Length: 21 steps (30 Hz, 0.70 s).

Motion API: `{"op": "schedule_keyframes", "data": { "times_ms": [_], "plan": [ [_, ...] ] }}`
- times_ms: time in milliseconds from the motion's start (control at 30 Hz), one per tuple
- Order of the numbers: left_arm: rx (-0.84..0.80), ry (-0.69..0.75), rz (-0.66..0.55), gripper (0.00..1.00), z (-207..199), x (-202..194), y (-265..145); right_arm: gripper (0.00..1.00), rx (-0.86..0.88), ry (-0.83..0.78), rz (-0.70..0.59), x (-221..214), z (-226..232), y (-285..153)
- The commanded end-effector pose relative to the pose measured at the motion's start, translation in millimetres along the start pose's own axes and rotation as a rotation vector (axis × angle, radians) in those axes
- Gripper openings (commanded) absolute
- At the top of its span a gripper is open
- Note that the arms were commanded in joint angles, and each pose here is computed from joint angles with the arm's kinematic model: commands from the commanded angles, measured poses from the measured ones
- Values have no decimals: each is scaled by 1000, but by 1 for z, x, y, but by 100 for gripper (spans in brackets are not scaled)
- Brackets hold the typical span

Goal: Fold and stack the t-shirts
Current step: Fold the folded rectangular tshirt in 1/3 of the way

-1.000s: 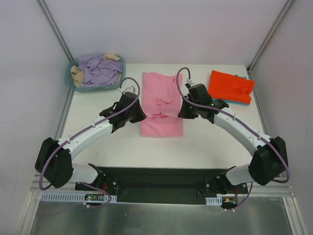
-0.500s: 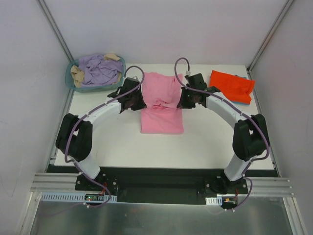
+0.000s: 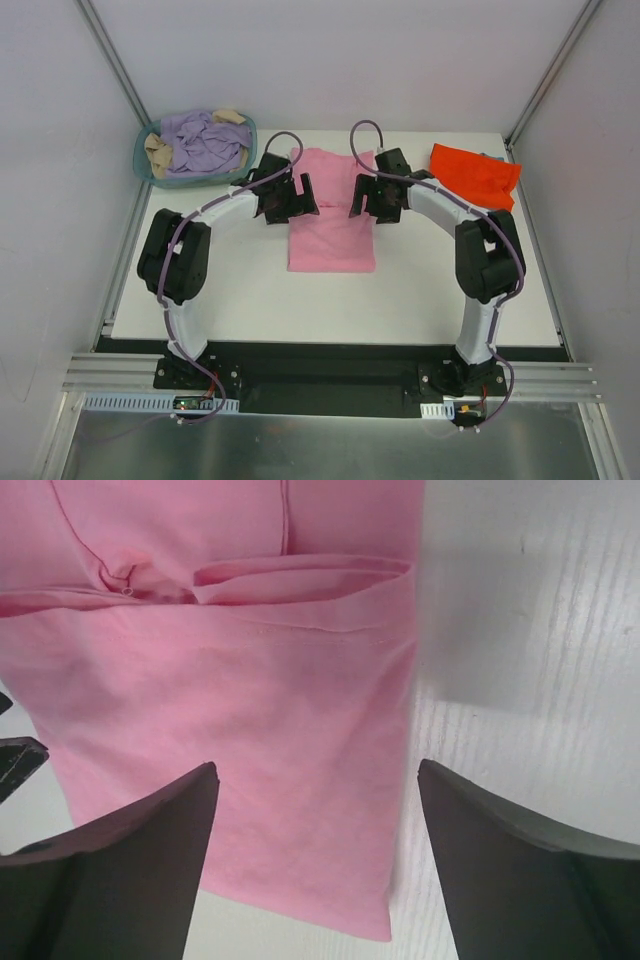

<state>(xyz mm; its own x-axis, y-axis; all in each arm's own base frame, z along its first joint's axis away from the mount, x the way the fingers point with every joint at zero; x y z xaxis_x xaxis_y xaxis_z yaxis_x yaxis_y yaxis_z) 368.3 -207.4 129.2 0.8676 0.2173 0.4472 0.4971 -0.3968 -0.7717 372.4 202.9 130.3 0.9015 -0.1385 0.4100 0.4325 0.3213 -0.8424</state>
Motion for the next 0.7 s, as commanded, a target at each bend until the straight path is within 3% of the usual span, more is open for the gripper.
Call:
{"op": "schedule_keyframes", "data": {
  "times_ms": [0, 67, 267, 333, 467, 667],
  "plan": [
    [-100, 13, -45, 99, -19, 12, -33, 90, 12, -2, -93, 14, 9, -38],
    [-111, 11, -48, 99, -19, 5, -45, 97, 23, -12, -103, 5, 10, -51],
    [-114, -25, -17, 99, -4, -38, -76, 97, 86, -36, -95, -42, 7, -77],
    [-102, -44, -18, 99, -1, -52, -81, 97, 111, -12, -157, -50, 5, -83],
    [-76, -108, 6, 99, 18, -87, -81, 97, 115, 85, -192, -94, -22, -82],
    [-53, -136, 21, 99, 29, -100, -72, 97, 30, 153, -168, -113, -40, -79]
  ]
}}
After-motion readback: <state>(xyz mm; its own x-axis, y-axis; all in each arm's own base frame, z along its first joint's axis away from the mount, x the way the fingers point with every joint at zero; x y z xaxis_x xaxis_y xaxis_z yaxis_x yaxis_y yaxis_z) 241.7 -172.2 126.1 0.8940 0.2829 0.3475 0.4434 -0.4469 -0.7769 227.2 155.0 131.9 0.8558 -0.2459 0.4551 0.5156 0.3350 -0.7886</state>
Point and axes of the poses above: each gripper's point midway between its finger pads, its own y axis out along the fingers, its own z axis along the line the jaws close on, x = y × z, the point moved 7 cm from there along -y, back along the fingers, and after that the axes turned 1 degree about y, right-handed, at the moved point
